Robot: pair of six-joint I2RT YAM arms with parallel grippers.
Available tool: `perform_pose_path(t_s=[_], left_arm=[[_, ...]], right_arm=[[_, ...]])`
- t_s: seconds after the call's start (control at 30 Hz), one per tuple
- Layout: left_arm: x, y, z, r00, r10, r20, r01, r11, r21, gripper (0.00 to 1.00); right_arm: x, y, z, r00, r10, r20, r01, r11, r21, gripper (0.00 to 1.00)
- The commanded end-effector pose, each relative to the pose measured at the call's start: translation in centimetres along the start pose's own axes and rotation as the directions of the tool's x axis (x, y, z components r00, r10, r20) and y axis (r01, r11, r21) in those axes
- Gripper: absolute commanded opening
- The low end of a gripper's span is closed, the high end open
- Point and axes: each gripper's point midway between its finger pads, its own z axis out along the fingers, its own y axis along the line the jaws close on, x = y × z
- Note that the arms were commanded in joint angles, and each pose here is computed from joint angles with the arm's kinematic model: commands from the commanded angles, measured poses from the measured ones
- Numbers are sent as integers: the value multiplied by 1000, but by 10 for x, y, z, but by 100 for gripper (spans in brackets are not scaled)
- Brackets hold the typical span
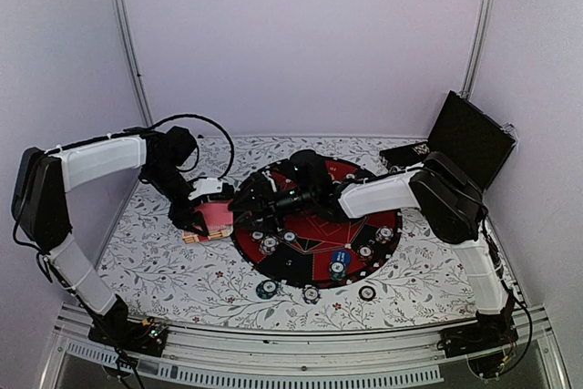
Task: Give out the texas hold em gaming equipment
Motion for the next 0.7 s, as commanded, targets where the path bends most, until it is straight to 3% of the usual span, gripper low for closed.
perform_pose_path(t_s=[0.0, 0.67], left_arm=[[-9, 0, -3, 999, 16, 27, -16, 1000, -14, 47], [-15, 5, 0, 999, 15, 32, -14, 1000, -28, 45]], right_arm=[[-2, 8, 7, 1000, -16, -19, 15, 999, -42, 78], [-6, -2, 30, 998, 24, -50, -27, 998, -61, 68]])
